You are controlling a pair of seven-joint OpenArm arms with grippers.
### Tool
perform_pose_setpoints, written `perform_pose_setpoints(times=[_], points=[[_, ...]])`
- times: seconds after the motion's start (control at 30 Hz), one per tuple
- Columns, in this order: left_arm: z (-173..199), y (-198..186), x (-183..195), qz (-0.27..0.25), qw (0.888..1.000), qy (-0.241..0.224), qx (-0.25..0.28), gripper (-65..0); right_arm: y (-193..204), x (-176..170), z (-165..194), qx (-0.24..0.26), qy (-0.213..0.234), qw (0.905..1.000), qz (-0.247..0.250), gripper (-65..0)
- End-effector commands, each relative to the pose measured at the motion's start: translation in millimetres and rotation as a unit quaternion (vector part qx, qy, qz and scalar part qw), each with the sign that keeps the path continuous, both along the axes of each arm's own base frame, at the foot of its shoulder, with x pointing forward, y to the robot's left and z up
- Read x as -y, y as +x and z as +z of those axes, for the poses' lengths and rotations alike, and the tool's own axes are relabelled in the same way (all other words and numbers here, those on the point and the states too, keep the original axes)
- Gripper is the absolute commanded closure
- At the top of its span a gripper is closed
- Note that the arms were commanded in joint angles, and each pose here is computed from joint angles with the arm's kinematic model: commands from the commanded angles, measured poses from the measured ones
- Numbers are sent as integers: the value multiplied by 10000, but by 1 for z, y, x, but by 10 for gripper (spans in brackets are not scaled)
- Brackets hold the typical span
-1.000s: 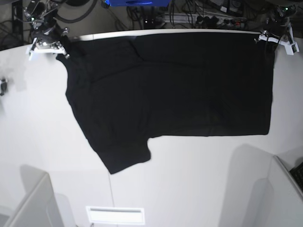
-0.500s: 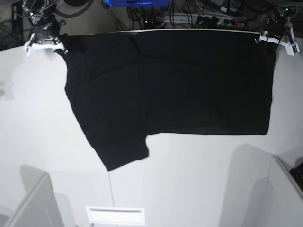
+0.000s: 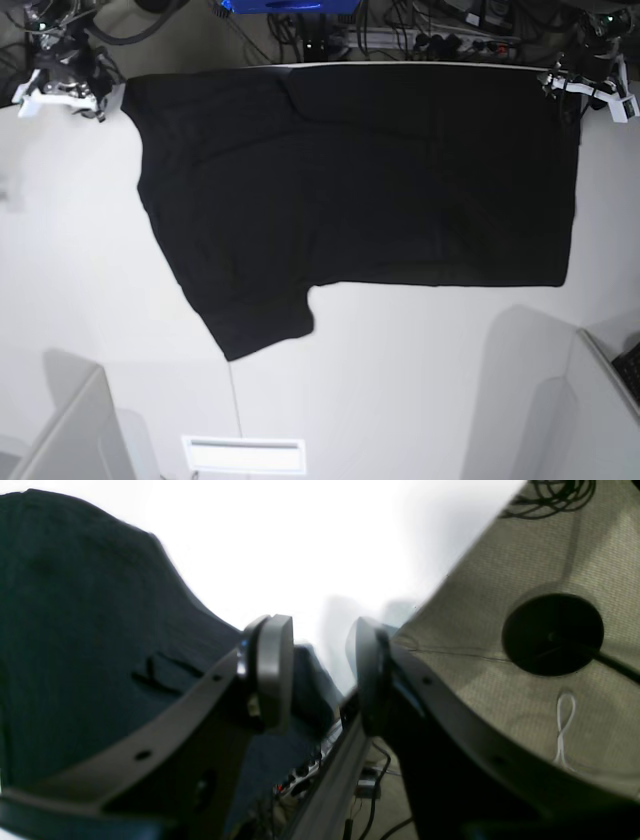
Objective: Fold the T-shirt properly
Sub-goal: 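Drag the shirt toward the robot with both grippers and release, then reach the right gripper down to the shirt's hem corner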
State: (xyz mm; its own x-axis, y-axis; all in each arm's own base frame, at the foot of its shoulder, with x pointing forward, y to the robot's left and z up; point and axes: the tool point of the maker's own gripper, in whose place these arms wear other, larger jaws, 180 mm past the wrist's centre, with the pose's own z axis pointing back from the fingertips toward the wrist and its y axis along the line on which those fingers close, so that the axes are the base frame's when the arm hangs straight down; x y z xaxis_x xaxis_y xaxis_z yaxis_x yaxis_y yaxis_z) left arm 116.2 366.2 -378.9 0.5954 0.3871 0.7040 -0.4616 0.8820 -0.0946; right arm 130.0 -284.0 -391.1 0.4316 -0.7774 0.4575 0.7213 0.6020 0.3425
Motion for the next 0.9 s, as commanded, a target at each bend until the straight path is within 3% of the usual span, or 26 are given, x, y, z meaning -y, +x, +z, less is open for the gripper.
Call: perform_pose_setpoints(times=[0.0, 0.27, 0.47, 0.87], points=[[32, 9, -20, 95, 9983, 407, 406, -512, 18, 13, 18, 301, -300, 9991, 91, -197], [105, 10, -56, 406, 9851, 1356, 977, -512, 79, 19, 49, 887, -583, 9929, 543, -197], [107, 13, -55, 382, 9847, 1369, 1006, -510, 93, 12, 54, 1043, -531, 9915, 575, -197], [105, 30, -44, 183, 9855, 1272, 1109, -510, 200, -53, 75, 1599, -291, 9674, 1944, -197]])
